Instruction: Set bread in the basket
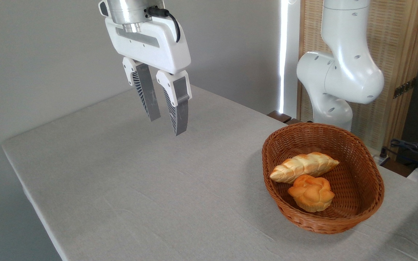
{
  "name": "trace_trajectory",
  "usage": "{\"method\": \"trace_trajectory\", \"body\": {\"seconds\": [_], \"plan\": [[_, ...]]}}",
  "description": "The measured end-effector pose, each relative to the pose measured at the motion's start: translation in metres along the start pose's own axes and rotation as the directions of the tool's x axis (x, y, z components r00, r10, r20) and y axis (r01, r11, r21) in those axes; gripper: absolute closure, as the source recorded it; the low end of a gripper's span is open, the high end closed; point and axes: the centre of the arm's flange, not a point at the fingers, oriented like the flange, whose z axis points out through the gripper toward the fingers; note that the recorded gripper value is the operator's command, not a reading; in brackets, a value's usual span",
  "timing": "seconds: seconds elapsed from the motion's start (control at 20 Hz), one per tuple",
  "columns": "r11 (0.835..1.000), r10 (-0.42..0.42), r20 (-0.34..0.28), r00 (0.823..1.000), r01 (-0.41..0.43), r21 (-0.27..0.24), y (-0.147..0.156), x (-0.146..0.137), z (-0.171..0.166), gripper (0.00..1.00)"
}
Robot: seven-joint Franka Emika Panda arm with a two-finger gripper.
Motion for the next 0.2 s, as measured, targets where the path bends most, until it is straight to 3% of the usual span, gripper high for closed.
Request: {"method": "trace_trajectory", "body": {"seconds": [0.2], "plan": [[1.0, -0.004, 0.0, 1.0, 0.004, 0.001, 0.0001, -0.0006, -0.0005, 0.0]]}}
